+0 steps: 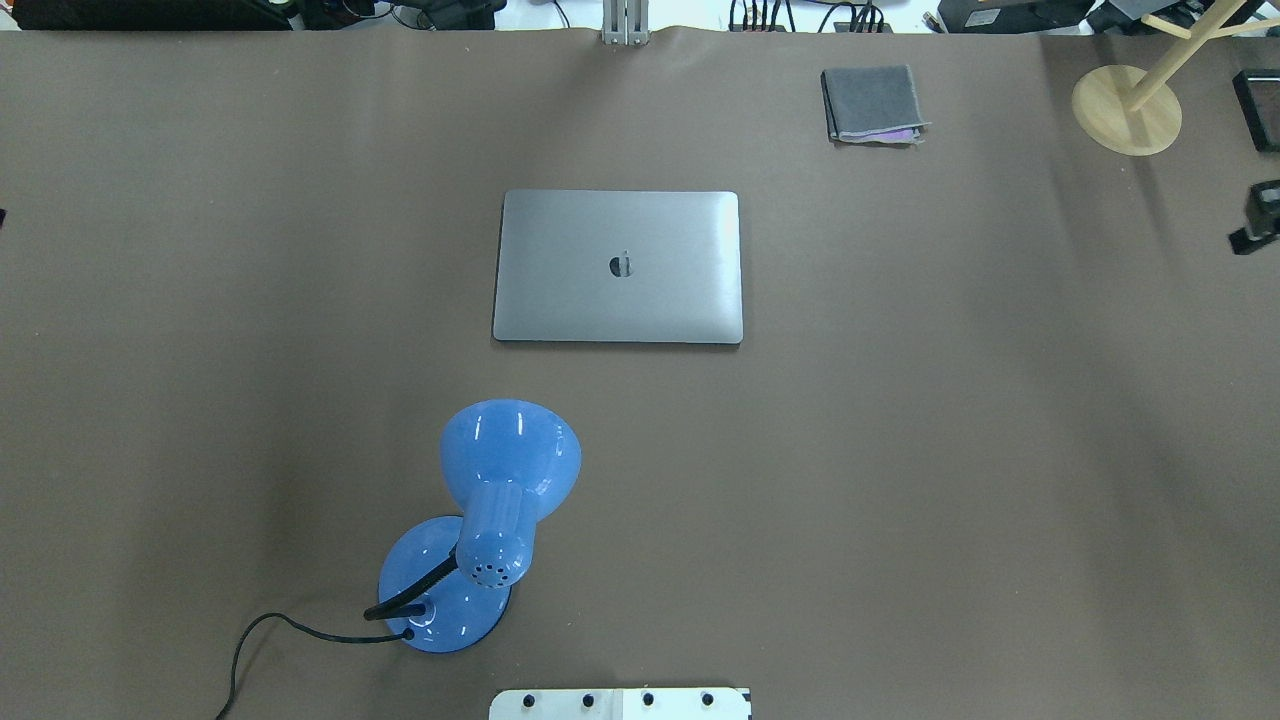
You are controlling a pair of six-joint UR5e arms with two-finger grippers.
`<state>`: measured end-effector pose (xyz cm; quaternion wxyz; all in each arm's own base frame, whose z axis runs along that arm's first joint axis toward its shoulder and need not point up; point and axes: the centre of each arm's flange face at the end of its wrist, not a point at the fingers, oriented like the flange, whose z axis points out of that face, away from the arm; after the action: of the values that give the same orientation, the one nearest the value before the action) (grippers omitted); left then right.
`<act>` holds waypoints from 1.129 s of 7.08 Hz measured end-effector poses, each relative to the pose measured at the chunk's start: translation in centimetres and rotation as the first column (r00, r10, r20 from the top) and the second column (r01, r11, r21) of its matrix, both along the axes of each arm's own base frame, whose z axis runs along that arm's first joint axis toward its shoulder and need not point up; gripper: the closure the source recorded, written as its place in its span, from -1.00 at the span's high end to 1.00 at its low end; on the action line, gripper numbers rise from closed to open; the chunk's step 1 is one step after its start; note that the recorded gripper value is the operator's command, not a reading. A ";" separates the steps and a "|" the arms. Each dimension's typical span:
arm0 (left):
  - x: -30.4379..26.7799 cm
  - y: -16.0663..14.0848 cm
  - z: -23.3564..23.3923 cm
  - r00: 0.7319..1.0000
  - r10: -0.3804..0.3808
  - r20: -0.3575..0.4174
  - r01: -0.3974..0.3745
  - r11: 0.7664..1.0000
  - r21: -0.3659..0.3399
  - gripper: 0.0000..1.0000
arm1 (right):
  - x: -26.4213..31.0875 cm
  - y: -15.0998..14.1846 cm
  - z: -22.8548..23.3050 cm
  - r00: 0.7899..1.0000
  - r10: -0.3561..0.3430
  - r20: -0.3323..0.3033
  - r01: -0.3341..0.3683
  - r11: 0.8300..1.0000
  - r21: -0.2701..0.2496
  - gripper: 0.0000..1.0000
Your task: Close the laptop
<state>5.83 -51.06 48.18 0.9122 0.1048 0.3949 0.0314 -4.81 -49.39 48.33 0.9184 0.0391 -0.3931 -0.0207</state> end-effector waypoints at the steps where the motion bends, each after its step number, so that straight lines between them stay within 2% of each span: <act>1: -3.6 1.9 3.2 1.000 0.005 0.011 -0.005 1.000 -0.006 0.95 | 3.0 1.3 3.3 1.000 -0.014 -0.026 0.014 1.000 -0.005 1.00; 4: -9.7 6.5 9.2 0.998 0.062 0.015 -0.060 0.995 -0.083 0.95 | 8.4 3.1 11.3 0.988 -0.099 -0.118 0.099 0.995 -0.009 1.00; 6: -11.4 8.8 12.2 0.990 0.136 0.040 -0.130 0.983 -0.126 0.95 | 9.5 3.8 13.4 0.982 -0.129 -0.135 0.126 0.991 -0.033 1.00; 8: -11.8 10.4 14.2 0.986 0.154 0.054 -0.145 0.978 -0.153 0.96 | 9.7 4.2 14.2 0.981 -0.147 -0.129 0.143 0.989 -0.039 1.00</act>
<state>-6.00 -40.71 62.36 0.9250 0.0055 0.3726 0.0739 4.87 -45.14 62.56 0.9388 -0.0046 -0.3339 -0.0844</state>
